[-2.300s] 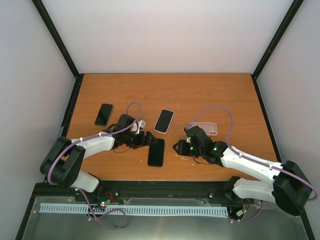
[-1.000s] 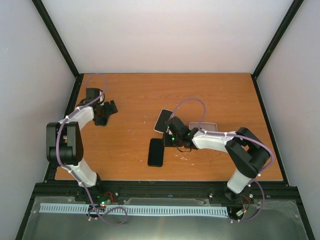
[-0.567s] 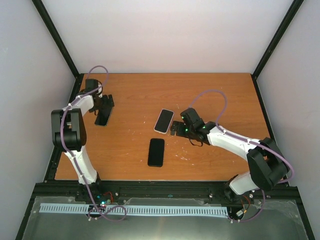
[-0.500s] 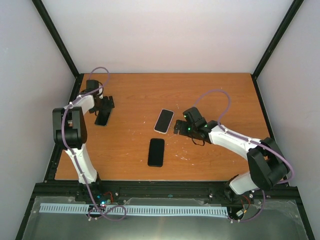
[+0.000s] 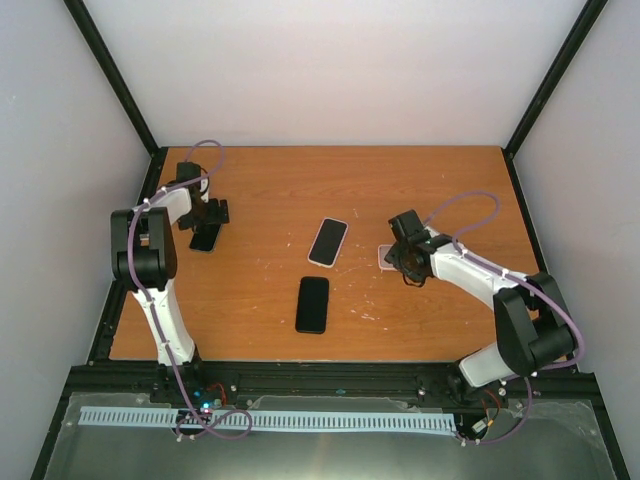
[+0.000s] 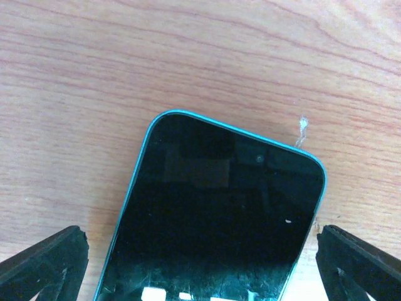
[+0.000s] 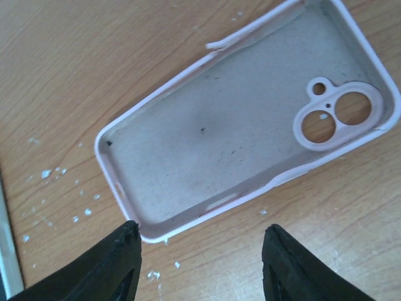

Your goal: Put the phone into the phone case

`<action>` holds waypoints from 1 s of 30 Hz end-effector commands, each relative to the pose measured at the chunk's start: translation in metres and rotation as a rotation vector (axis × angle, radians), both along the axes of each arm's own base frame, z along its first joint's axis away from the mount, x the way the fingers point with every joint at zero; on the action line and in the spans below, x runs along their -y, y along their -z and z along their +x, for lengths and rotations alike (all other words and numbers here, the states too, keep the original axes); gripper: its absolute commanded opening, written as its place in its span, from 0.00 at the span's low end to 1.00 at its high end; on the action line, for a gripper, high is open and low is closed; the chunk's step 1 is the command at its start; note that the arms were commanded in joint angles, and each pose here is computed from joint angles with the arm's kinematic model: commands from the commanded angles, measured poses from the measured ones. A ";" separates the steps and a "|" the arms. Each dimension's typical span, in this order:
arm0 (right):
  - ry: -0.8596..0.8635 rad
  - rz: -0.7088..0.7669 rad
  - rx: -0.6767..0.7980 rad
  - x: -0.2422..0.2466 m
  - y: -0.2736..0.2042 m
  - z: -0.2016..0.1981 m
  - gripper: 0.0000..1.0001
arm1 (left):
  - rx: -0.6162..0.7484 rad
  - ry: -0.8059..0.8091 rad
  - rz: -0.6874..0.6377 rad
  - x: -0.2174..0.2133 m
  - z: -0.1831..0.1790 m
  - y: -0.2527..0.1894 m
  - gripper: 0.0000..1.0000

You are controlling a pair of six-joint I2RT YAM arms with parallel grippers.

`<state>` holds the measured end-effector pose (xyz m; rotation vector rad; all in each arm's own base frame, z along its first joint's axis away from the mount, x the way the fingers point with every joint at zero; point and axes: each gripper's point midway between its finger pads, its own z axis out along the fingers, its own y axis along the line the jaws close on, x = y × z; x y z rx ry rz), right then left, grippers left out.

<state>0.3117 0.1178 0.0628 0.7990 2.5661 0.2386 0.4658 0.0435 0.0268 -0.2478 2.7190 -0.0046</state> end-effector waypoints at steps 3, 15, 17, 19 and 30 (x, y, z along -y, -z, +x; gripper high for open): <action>0.126 0.017 -0.040 0.014 0.011 0.011 0.42 | -0.001 0.011 0.013 -0.005 0.007 -0.001 0.99; 0.247 0.039 -0.118 0.028 0.031 0.011 0.36 | 0.008 -0.014 -0.022 -0.001 0.008 -0.014 0.99; 0.266 0.037 -0.142 0.029 0.036 0.009 0.34 | 0.019 -0.012 -0.055 0.005 0.009 -0.018 1.00; 0.278 0.040 -0.162 0.030 0.041 0.007 0.29 | 0.031 -0.017 -0.078 0.008 0.008 -0.022 1.00; 0.209 0.019 -0.182 0.027 0.039 0.007 0.05 | 0.081 0.007 -0.206 0.030 0.008 -0.041 0.99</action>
